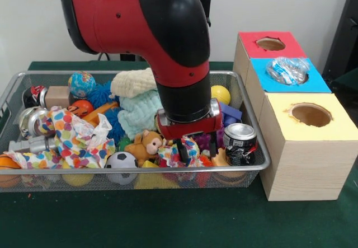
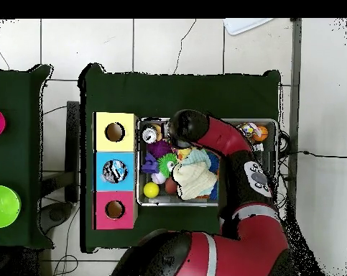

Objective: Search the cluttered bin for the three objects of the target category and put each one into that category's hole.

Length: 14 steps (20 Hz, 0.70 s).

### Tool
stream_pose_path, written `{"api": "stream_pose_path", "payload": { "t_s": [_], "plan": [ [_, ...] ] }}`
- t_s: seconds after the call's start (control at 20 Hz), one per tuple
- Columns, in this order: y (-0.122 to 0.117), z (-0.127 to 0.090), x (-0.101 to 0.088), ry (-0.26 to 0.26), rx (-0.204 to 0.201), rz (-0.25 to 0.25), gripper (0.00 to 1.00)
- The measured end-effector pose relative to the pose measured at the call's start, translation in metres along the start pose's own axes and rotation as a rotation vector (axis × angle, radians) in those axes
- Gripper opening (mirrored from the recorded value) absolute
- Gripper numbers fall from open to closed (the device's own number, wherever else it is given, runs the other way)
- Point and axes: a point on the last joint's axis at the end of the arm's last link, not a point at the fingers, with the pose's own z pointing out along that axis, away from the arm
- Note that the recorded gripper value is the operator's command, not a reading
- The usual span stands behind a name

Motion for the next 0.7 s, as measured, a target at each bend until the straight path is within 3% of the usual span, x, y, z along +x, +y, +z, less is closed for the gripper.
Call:
{"api": "stream_pose_path", "payload": {
  "t_s": [0.4, 0.55, 0.7],
  "plan": [
    [-0.002, 0.020, -0.002, -0.024, 0.087, -0.027, 1.00],
    [-0.004, 0.022, -0.003, -0.015, 0.153, -0.063, 1.00],
    [-0.004, 0.027, -0.002, 0.003, 0.240, -0.132, 1.00]
  ]
}}
